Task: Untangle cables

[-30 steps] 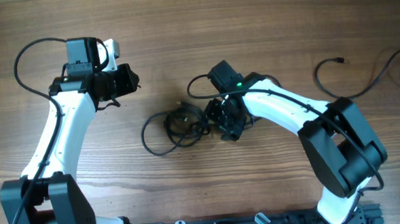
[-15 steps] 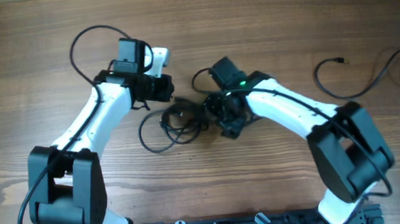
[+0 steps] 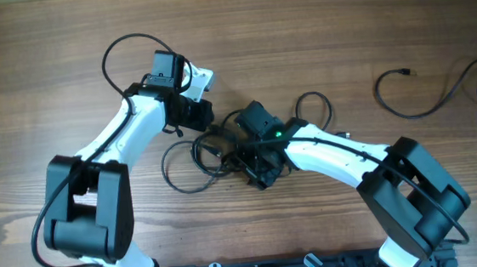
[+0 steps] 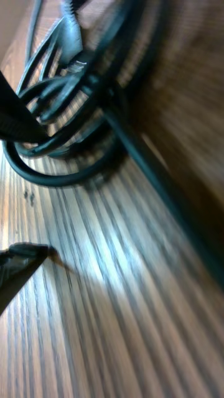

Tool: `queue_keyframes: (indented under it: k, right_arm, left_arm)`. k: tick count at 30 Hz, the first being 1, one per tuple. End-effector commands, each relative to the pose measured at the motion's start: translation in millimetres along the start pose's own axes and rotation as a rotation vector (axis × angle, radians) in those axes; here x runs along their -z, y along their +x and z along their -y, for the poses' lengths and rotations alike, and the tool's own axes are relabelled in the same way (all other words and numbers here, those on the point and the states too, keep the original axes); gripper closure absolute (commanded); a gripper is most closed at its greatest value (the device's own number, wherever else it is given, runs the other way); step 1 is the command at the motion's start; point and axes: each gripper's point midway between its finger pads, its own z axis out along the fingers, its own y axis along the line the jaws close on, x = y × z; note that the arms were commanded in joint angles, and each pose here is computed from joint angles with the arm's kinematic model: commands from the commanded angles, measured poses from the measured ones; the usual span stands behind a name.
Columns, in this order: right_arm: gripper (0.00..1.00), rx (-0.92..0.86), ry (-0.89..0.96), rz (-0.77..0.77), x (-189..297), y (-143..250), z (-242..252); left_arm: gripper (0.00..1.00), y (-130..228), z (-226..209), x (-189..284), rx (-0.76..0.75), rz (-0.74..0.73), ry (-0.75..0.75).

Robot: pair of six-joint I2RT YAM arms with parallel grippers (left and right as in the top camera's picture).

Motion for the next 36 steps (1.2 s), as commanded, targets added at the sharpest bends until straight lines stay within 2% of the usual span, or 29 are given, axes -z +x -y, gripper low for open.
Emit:
queue_keyframes:
  k: [1,4,5,6,8,9,12,14,16,18,20,21,27,36]
  right_arm:
    - [0.48,-0.060,0.075,0.053,-9,-11,34]
    - [0.52,-0.028,0.117,0.153,-9,-30,48]
    - [0.49,0.029,0.110,0.159,-7,-35,45]
    - [0.42,0.095,0.084,0.141,-5,-37,38]
    - [0.32,0.199,0.009,0.093,8,-37,13]
    - [0.25,0.254,-0.036,0.074,19,-36,-1]
    - [0.20,0.255,-0.044,0.073,38,-35,-4]
    - [0.20,0.132,0.007,0.056,35,-33,12]
    - [0.19,0.085,0.013,0.052,28,-32,19]
    - [0.24,0.124,0.019,0.041,21,-21,19]
    - [0.22,0.169,-0.007,0.031,17,-9,10]
    - [0.01,0.200,-0.025,0.027,14,-2,4]
    - [0.00,0.241,-0.093,0.076,14,-5,-15]
    - [0.00,0.243,-0.098,0.077,14,-5,-16]
  left_arm:
    - [0.72,6,0,-8,-0.040,-0.025,0.010]
    - [0.72,9,4,-9,-0.043,-0.038,0.015]
    - [0.66,14,11,-11,-0.052,-0.062,0.024]
    - [0.56,17,15,-12,-0.057,-0.077,0.029]
    - [0.49,20,23,-13,-0.066,-0.090,0.036]
    - [0.49,20,25,-14,-0.072,-0.092,0.038]
    - [0.51,23,26,-14,-0.070,-0.104,0.040]
    - [0.52,23,26,-14,-0.052,-0.104,0.039]
    - [0.52,23,26,-14,-0.053,-0.104,0.039]
    - [0.51,22,26,-14,-0.054,-0.100,0.039]
    - [0.49,20,26,-14,-0.056,-0.094,0.038]
    - [0.49,20,26,-14,-0.056,-0.093,0.038]
    - [0.43,15,26,-14,-0.062,-0.075,0.036]
    - [0.42,17,26,-14,-0.059,-0.083,0.036]
